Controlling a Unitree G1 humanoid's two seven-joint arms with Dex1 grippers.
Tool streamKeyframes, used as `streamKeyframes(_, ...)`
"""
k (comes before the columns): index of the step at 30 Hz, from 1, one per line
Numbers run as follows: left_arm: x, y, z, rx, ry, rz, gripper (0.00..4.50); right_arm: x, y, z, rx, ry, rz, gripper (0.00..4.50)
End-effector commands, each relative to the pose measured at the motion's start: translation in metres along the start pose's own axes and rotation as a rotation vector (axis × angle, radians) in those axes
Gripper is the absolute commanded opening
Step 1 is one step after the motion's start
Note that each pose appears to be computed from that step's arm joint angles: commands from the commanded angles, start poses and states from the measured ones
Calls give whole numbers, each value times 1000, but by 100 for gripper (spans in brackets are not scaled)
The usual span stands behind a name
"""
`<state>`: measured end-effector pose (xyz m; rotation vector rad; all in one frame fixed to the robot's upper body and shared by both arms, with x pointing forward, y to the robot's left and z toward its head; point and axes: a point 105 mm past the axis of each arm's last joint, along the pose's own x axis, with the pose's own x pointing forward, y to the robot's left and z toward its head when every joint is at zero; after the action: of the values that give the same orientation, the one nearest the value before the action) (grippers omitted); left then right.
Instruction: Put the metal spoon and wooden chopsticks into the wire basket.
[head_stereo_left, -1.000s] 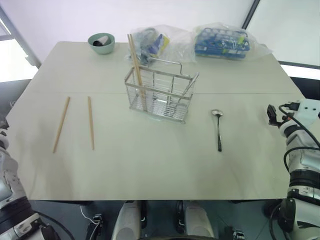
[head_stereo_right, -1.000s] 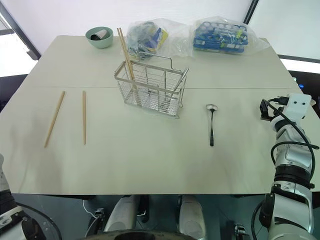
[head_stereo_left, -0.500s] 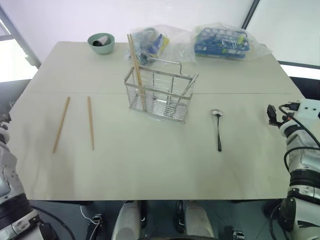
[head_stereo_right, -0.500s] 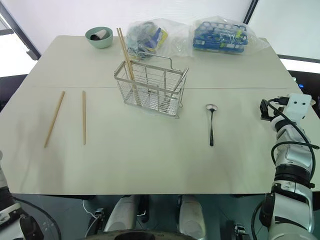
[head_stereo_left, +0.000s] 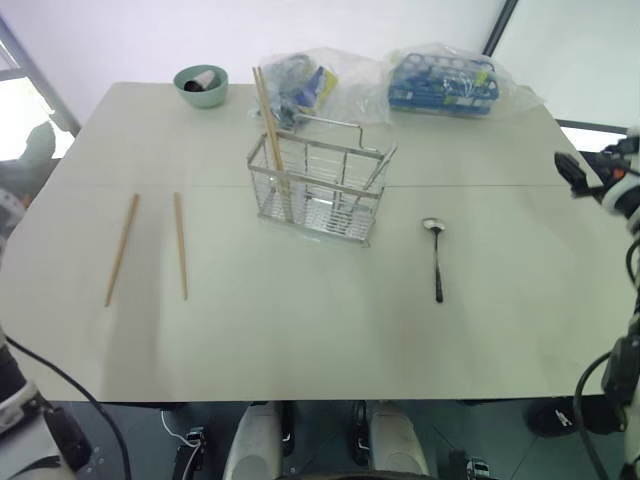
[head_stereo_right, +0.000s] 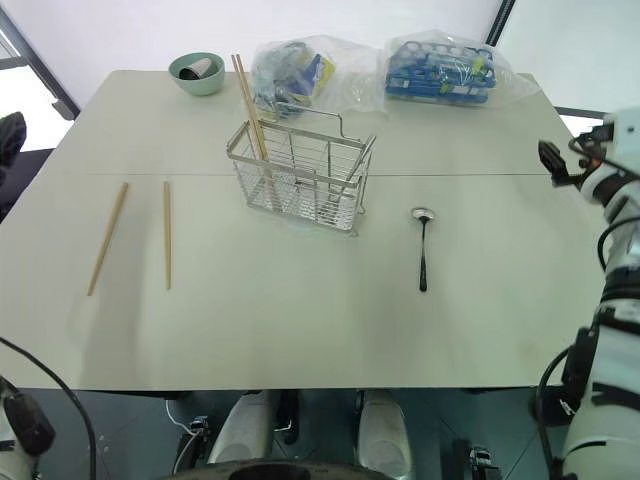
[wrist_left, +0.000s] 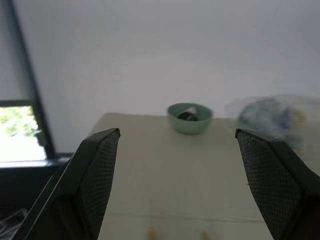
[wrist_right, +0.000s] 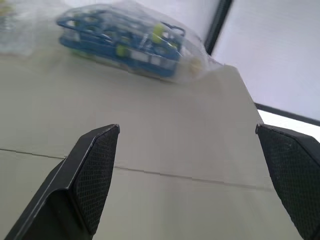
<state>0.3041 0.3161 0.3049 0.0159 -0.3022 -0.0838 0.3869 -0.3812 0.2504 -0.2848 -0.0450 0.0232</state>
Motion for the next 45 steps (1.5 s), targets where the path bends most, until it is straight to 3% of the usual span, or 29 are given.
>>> streamKeyframes(1,-7,-58,21,-6,2,-331,389,1,3,22,-133,-4,109,450)
streamKeyframes(6,-23,-127,18,-40,95,-728,389,6,31,39,-369,53,361,450)
streamKeyframes(10,-32,-165,-4,-44,200,-938,389,5,58,30,-663,150,589,450)
streamKeyframes(13,-34,-181,-17,-30,233,-1018,389,2,78,24,-810,195,752,450)
streamKeyframes(17,-35,-199,-27,-25,240,-1101,389,-9,108,5,-1216,284,1050,450)
streamKeyframes(22,-33,-213,-29,-36,233,-1160,389,-2,144,-1,-1570,244,1238,450)
streamKeyframes(35,-33,-223,-25,-25,191,-1133,389,7,197,-27,-1930,121,1440,450)
streamKeyframes(45,-28,-221,-14,-20,149,-1076,389,22,218,-40,-2064,59,1399,450)
